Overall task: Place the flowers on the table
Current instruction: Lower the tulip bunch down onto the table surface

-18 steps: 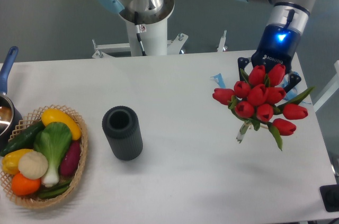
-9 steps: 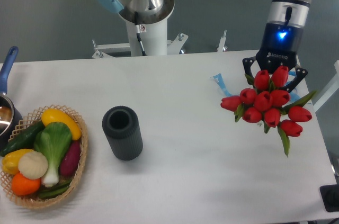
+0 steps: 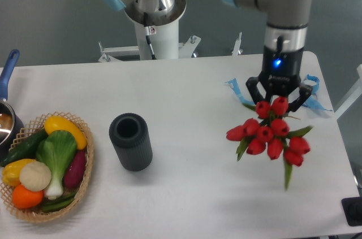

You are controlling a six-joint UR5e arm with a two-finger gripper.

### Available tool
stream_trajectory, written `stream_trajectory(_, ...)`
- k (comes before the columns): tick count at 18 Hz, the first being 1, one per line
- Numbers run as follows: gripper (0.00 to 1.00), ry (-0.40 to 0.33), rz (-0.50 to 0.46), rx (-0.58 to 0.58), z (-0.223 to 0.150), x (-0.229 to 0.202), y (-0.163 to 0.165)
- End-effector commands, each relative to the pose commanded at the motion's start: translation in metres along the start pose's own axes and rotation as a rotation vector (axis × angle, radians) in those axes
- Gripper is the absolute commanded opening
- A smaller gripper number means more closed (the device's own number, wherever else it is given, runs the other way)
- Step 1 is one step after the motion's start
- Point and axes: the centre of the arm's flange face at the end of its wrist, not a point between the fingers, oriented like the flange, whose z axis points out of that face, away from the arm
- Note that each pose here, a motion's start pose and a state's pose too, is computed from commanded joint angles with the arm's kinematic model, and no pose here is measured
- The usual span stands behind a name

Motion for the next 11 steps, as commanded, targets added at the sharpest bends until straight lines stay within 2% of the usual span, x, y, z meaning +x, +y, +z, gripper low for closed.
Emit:
stream_trajectory(4, 0.34, 0.015, 0.074, -0.146, 0.065, 0.011, -0.030)
stream_trajectory(7, 0.34, 0.012, 0.129, -0.298, 0.131, 0.017, -0.042)
stream_trajectory(9, 0.34, -0.001, 0.167, -0.371, 0.156, 0.027, -0.051)
stream_trajectory(11, 0.34, -0.003, 0.168, -0.368, 0.161, 0.023, -0.054)
